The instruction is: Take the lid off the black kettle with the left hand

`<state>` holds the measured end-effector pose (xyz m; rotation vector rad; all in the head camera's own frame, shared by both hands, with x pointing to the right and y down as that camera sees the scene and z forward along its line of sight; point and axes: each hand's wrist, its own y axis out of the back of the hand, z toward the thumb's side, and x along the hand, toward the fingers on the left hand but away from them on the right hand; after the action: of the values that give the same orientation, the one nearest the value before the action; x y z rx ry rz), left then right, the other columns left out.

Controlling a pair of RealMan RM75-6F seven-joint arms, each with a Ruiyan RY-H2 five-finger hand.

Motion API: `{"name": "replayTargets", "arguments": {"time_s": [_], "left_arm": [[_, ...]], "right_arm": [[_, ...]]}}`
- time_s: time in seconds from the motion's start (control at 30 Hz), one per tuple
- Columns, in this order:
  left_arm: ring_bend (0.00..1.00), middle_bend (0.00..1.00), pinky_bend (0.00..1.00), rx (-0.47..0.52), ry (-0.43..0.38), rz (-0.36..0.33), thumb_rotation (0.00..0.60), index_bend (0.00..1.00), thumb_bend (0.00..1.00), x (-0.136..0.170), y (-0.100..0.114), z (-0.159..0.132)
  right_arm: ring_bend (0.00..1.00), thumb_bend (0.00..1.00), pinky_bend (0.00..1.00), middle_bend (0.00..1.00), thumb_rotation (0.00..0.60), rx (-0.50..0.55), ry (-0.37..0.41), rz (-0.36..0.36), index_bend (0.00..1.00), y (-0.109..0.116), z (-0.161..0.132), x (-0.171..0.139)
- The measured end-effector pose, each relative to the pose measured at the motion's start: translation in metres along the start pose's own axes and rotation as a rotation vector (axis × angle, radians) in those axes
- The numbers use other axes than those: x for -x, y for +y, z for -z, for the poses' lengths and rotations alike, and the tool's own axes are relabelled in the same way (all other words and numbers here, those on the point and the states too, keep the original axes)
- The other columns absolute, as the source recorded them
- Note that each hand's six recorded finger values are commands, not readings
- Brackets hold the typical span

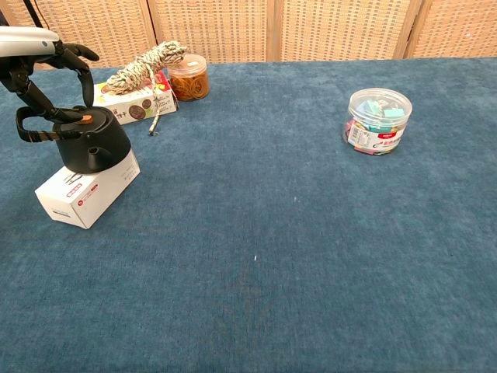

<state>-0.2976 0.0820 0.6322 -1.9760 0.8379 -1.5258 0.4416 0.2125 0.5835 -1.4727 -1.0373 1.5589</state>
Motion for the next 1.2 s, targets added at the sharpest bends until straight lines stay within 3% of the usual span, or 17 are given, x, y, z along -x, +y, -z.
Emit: {"name": "replayTargets", "arguments": {"time_s": [0.7,1.2], "left_arm": [[0.00,0.00,0.00,0.030,0.057,0.008,0.600,0.53,0.34,-0.001,-0.011,0.005],[0.00,0.00,0.00,0.029,0.061,0.013,0.600,0.63,0.35,-0.002,-0.014,0.006]], "right_arm": [[0.00,0.00,0.00,0.00,0.600,0.007,0.004,0.000,0.00,0.002,0.000,-0.002],[0.00,0.00,0.00,0.00,0.600,0.012,0.007,0.002,0.00,0.003,0.000,-0.002]]}}
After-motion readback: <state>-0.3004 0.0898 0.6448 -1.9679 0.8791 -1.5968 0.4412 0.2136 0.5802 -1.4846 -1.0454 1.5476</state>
